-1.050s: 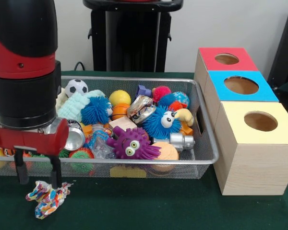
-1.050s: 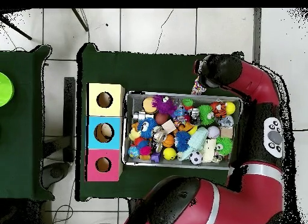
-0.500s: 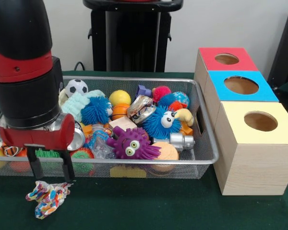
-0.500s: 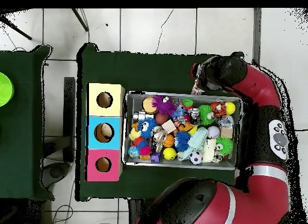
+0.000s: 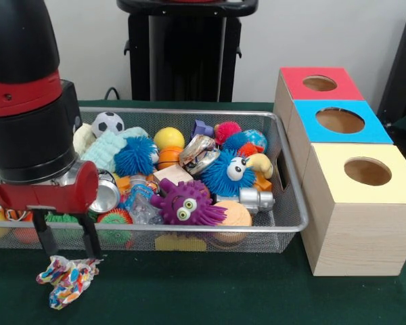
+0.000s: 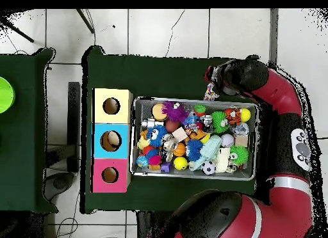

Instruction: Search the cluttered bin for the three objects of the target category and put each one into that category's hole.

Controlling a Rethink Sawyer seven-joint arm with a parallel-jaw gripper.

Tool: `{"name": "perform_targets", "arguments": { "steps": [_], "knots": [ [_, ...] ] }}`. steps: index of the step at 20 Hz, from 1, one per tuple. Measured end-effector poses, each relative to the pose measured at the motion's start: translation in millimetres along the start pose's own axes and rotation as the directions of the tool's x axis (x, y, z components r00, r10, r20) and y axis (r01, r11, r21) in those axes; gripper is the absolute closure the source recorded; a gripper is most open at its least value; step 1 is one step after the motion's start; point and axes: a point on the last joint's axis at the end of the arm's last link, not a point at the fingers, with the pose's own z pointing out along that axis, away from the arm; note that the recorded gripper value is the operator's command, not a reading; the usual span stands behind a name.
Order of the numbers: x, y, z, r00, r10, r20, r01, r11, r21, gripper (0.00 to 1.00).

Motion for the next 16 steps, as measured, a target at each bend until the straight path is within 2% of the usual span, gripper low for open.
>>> {"name": "perform_targets", "arguments": {
  "steps": [5,8,12,16],
  "knots": [
    [0.0,0,1,1.0000,-0.009,0.003,0.009,0.9999,-0.013,0.00],
    [0.7,0,2,0.9995,-0.026,0.016,0.027,0.9990,-0.037,0.00],
    [4.8,0,3,0.9966,-0.066,0.049,0.069,0.9953,-0.067,0.00],
    [12.8,2,2,0.9910,-0.124,0.051,0.128,0.9890,-0.074,0.00]
  ]
}}
